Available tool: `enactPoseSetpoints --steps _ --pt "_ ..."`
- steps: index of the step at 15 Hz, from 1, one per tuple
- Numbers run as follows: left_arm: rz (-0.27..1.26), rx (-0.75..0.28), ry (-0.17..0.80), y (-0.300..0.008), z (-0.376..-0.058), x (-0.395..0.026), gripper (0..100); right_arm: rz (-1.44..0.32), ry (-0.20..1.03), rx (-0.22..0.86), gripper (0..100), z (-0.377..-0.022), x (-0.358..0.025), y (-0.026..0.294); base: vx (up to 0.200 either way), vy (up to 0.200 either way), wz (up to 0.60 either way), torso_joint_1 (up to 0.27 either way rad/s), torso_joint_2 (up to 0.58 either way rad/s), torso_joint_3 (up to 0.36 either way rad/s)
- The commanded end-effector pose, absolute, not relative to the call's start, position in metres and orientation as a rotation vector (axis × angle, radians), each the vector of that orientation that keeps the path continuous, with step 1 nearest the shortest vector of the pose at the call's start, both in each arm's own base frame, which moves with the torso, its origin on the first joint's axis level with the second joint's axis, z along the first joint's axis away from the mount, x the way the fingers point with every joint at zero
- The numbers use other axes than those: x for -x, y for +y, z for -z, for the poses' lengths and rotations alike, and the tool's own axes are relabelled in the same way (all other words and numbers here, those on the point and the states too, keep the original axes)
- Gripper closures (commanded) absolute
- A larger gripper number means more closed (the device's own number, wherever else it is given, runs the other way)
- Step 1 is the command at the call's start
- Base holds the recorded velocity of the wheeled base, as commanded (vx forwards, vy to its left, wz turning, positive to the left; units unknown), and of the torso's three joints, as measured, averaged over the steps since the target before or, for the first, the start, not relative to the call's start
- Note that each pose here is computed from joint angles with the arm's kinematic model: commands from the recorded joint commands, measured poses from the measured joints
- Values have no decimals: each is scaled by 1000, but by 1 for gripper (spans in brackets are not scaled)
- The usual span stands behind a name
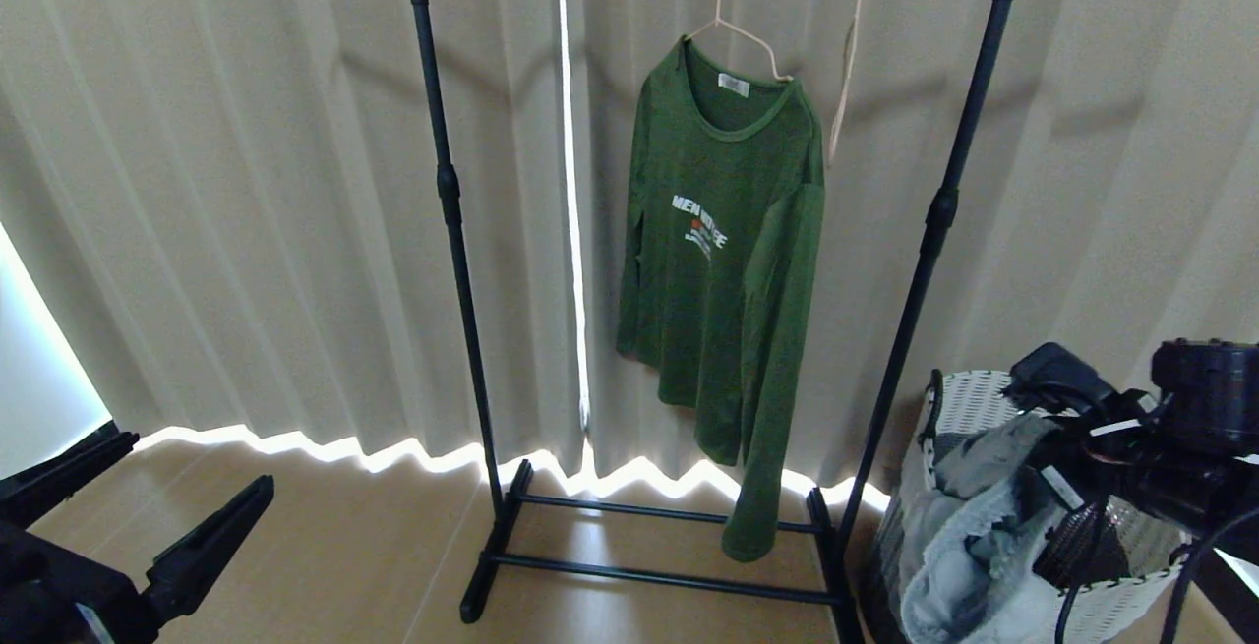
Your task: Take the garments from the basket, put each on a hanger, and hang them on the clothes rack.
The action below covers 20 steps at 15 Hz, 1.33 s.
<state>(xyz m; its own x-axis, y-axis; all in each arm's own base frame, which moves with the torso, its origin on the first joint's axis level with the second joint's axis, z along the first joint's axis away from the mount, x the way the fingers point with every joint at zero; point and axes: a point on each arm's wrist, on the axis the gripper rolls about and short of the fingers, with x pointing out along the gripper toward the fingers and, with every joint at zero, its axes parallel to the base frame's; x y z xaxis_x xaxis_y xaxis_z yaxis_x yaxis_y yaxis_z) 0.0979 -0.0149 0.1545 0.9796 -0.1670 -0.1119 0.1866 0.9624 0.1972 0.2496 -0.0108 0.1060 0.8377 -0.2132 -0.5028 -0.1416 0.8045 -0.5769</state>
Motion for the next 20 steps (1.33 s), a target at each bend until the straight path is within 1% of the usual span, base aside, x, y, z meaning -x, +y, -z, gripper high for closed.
enactPoseSetpoints --steps 1,2,4,5,7,14,17,20 --pt "175 -203 47 -14 -159 -90 0 66 381 529 100 -168 -212 -10 0 0 0 0 0 0" --pt "173 -202 34 -13 -160 -87 0 47 341 481 100 -177 -208 -9 0 0 0 0 0 0" --pt "172 -201 24 -13 -160 -85 0 21 298 432 100 -187 -200 -7 0 0 0 0 0 0" --pt "173 -200 28 -13 -160 -85 0 20 284 430 100 -190 -194 -7 0 0 0 0 0 0" --pt "176 -200 27 -13 -160 -86 0 2 279 428 100 -194 -185 -6 200 0 0 -2 2 7" --pt "183 -207 37 -14 -157 -85 0 -4 298 427 100 -189 -182 -6 200 0 0 4 0 0" --pt "234 -208 49 -16 -151 -82 0 -16 302 429 100 -187 -182 -4 0 0 0 0 0 0" --pt "236 -208 75 -16 -146 -82 0 -65 293 436 100 -187 -181 5 0 0 0 0 0 0"
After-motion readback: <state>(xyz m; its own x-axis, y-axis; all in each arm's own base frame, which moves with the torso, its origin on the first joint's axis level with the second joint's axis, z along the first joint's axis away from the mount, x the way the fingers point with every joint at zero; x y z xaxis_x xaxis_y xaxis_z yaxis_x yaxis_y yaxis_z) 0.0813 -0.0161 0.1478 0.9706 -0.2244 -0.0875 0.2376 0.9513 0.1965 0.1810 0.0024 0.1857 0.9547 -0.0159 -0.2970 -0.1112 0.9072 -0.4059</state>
